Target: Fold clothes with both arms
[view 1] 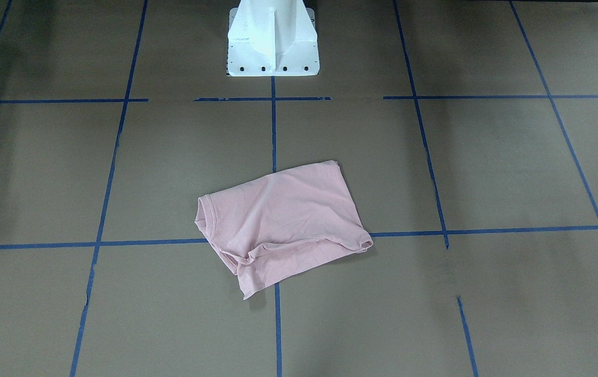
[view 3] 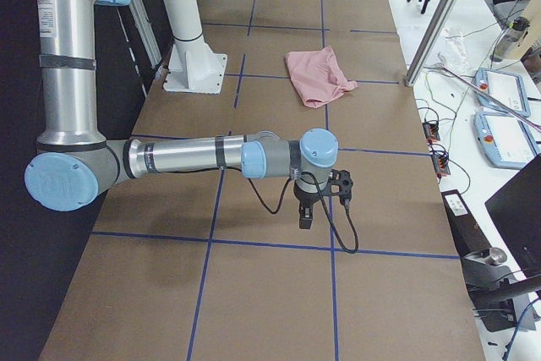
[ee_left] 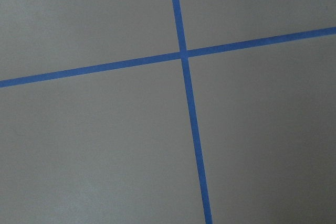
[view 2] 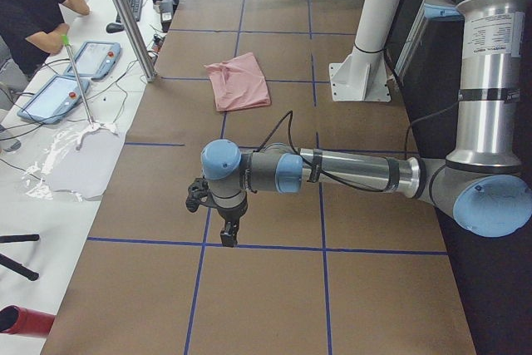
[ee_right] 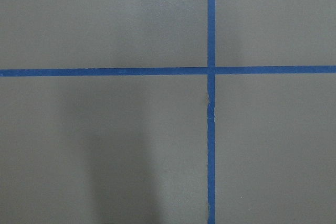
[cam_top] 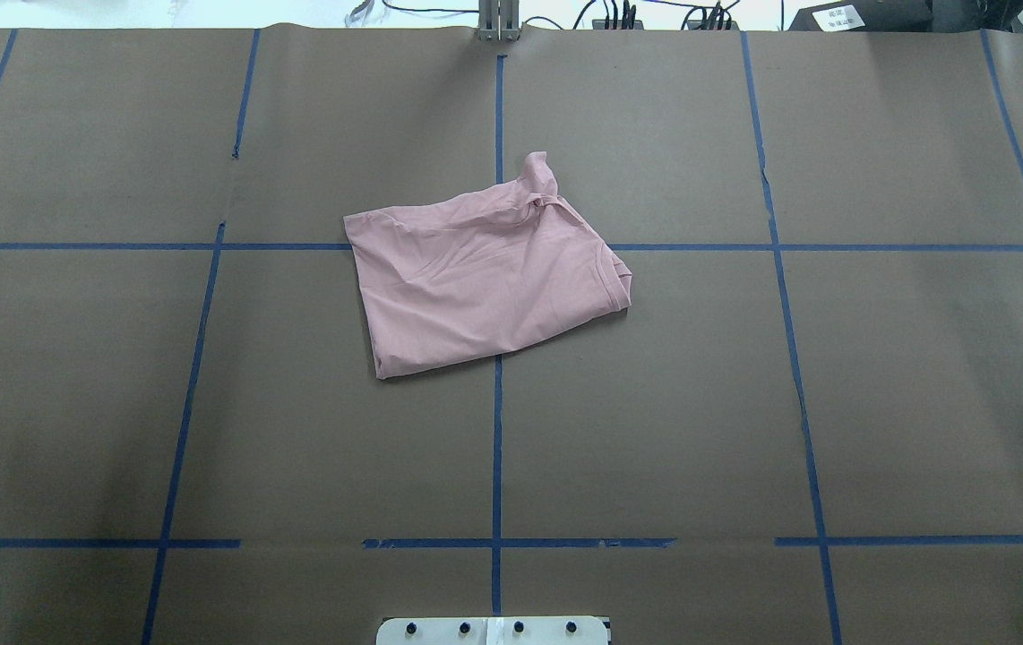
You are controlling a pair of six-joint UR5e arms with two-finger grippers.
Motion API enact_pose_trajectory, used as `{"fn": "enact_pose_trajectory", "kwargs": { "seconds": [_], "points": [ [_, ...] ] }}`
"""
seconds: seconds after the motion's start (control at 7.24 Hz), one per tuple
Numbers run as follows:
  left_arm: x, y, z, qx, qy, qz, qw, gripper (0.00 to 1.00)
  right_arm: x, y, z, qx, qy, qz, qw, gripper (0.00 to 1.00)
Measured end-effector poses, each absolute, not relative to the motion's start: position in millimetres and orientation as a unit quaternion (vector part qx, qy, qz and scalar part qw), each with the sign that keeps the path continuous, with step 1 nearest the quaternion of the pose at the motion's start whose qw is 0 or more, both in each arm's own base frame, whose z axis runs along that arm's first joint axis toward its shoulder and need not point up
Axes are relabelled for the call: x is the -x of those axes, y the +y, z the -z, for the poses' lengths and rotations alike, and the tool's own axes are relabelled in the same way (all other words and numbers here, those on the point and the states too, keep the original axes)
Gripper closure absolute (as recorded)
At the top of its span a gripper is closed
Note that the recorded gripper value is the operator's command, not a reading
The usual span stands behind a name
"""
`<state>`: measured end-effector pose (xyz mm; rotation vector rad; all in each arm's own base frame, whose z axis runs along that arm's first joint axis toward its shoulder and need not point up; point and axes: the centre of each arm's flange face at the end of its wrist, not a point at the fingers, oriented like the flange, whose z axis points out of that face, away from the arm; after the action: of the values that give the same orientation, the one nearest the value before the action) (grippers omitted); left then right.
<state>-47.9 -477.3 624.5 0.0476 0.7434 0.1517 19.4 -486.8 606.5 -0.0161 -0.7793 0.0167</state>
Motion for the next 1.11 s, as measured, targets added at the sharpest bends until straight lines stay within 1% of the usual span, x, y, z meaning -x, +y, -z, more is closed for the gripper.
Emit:
{"fn": "enact_pose_trajectory", "kwargs": {
  "seconds": [0.55, 1.11],
  "points": [
    [47.4, -477.6, -625.9, -0.02, 0.366, -0.069, 0.928, 0.0, -19.4, -486.2, -607.5, 0.008, -0.38, -0.008, 0.925, 0.0],
    [42.5, -479.7, -622.3, 0.006, 0.398, -0.004, 0.917, 0.0, -19.4, -486.1, -607.9, 0.009, -0.38, -0.007, 0.925, 0.0]
  ]
}}
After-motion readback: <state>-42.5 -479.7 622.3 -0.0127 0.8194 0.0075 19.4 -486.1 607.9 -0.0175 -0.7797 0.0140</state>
